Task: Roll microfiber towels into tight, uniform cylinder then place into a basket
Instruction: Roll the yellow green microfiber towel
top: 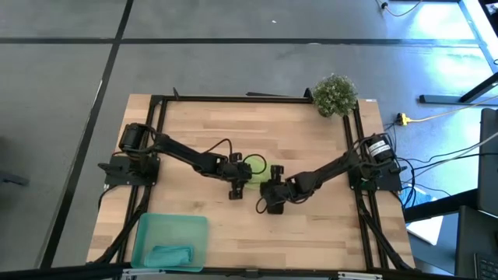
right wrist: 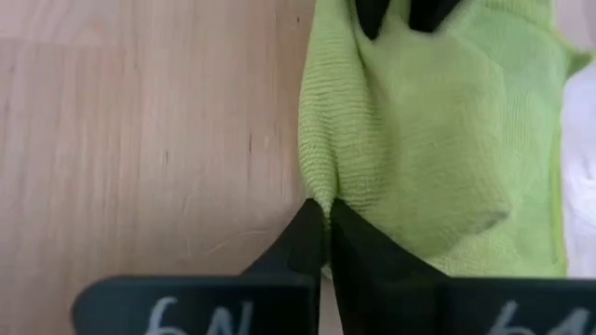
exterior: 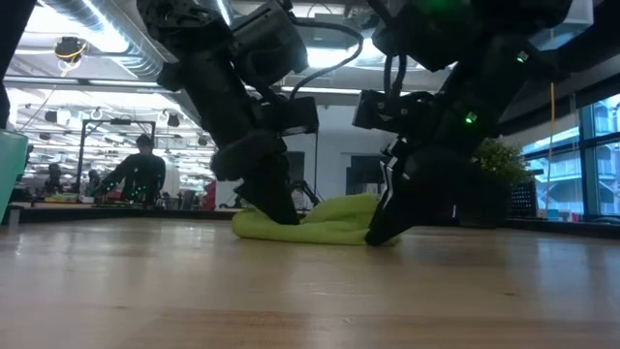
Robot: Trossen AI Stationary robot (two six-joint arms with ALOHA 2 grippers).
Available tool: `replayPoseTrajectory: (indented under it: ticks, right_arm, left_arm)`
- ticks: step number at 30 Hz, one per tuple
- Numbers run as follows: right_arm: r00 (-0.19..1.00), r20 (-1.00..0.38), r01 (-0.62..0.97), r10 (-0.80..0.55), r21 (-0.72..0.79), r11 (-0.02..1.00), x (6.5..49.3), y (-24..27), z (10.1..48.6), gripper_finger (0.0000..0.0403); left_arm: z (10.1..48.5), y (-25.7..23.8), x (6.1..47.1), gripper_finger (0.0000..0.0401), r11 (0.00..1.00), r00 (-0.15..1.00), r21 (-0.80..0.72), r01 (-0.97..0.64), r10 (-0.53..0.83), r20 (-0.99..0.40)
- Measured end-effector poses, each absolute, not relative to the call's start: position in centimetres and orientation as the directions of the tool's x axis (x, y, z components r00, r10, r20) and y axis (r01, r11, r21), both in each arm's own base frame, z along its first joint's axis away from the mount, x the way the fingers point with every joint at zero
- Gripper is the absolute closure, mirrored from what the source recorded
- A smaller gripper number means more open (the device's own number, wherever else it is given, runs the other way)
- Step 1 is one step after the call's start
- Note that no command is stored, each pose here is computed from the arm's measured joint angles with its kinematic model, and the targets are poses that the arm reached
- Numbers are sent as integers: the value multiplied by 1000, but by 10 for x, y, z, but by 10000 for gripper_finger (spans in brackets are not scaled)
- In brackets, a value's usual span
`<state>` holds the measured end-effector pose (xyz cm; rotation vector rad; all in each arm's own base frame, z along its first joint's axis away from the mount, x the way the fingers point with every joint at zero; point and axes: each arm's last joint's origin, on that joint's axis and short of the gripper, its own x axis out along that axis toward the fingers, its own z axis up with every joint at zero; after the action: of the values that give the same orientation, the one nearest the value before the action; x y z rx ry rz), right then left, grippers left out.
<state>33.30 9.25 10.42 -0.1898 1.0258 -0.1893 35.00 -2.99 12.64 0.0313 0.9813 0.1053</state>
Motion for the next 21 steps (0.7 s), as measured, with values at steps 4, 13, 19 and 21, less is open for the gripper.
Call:
replayPoseTrajectory:
  ticks: [4,13,19,21]
  right_arm:
    - [495,-853,80,-169,-149,986,334,88,107,396]
    - [485,-874,117,29,98,988,337,73,120,399]
    - [488,-867,167,102,207,964,339,59,125,399]
    - [491,-862,178,123,238,955,340,55,125,399]
  left_arm:
    - [140,-30,344,305,994,536,108,-32,108,-838]
    - [173,-33,324,305,977,491,212,-8,189,-851]
    - [168,-55,314,305,958,469,248,144,155,-870]
    - [164,-62,310,305,947,465,260,191,146,-873]
